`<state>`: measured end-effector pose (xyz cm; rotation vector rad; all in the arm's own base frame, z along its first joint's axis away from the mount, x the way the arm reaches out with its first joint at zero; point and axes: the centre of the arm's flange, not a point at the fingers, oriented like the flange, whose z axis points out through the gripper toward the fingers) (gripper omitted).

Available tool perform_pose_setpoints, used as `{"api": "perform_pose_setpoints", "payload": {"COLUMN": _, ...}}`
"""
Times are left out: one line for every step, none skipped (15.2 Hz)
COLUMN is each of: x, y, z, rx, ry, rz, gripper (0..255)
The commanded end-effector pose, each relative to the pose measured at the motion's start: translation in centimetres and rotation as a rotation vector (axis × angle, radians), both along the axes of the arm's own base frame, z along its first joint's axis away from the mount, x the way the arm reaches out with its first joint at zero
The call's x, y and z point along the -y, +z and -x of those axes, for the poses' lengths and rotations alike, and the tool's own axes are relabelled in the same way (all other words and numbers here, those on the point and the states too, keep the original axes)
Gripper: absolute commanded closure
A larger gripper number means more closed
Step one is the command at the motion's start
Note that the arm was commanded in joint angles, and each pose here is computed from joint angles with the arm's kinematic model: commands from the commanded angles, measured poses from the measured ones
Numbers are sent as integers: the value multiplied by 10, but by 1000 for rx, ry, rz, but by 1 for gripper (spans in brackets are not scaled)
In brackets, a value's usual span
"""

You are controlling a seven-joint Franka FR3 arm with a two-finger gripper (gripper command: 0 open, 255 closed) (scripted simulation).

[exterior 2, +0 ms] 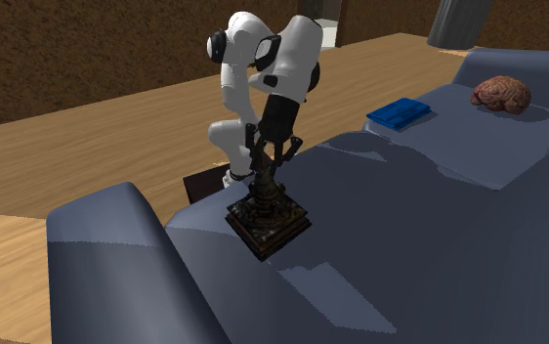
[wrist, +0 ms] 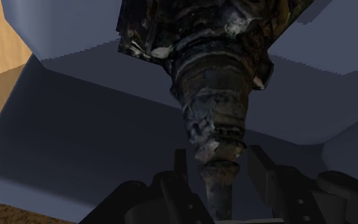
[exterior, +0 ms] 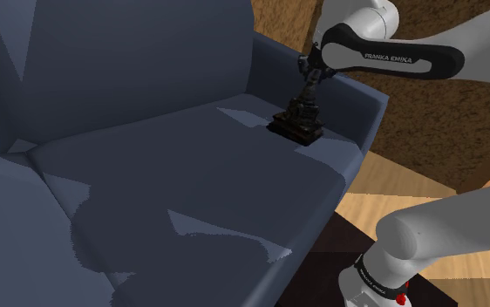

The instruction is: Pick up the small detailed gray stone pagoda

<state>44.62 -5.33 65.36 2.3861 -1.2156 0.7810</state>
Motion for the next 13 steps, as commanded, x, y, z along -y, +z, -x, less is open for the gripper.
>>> {"api": "perform_pose_setpoints", "payload": {"x": 0, "y": 11, "z": 1, "rx": 2, "ry": 0, "rz": 1, "gripper": 255}}
{"api": "perform_pose_setpoints", "payload": {"x": 0, "y": 17, "z": 1, "rx": 2, "ry": 0, "rz": 1, "gripper": 255}}
{"api": "perform_pose_setpoints", "payload": {"x": 0, "y": 22, "z": 1, "rx": 2, "ry": 0, "rz": 1, "gripper": 255}}
{"api": "perform_pose_setpoints", "payload": {"x": 0, "y": 27, "z": 1, "rx": 2, "ry": 0, "rz": 1, "gripper": 255}}
{"api": "perform_pose_setpoints", "payload": {"x": 0, "y": 33, "z": 1, "rx": 2, "ry": 0, "rz": 1, "gripper": 255}}
{"api": "perform_pose_setpoints", "payload": {"x": 0, "y": 38, "z": 1, "rx": 2, "ry": 0, "rz": 1, "gripper": 255}}
{"api": "perform_pose_setpoints", "payload": {"x": 0, "y": 43, "z": 1, "rx": 2, "ry": 0, "rz": 1, "gripper": 255}}
{"api": "perform_pose_setpoints", "payload": {"x": 0, "y": 48, "z": 1, "rx": 2, "ry": 0, "rz": 1, "gripper": 255}}
{"api": "perform_pose_setpoints", "payload": {"x": 0, "y": 54, "z": 1, "rx": 2, "ry": 0, "rz": 1, "gripper": 255}}
{"api": "perform_pose_setpoints", "payload": {"x": 0, "y": 59, "z": 1, "rx": 2, "ry": 0, "rz": 1, "gripper": 255}}
{"api": "perform_pose_setpoints", "payload": {"x": 0, "y": 64, "z": 1, "rx": 2, "ry": 0, "rz": 1, "gripper": 255}}
{"api": "perform_pose_setpoints", "payload": {"x": 0, "y": 65, "z": 1, "rx": 2, "ry": 0, "rz": 1, "gripper": 255}}
{"api": "perform_pose_setpoints", "payload": {"x": 0, "y": 65, "z": 1, "rx": 2, "ry": 0, "rz": 1, "gripper": 255}}
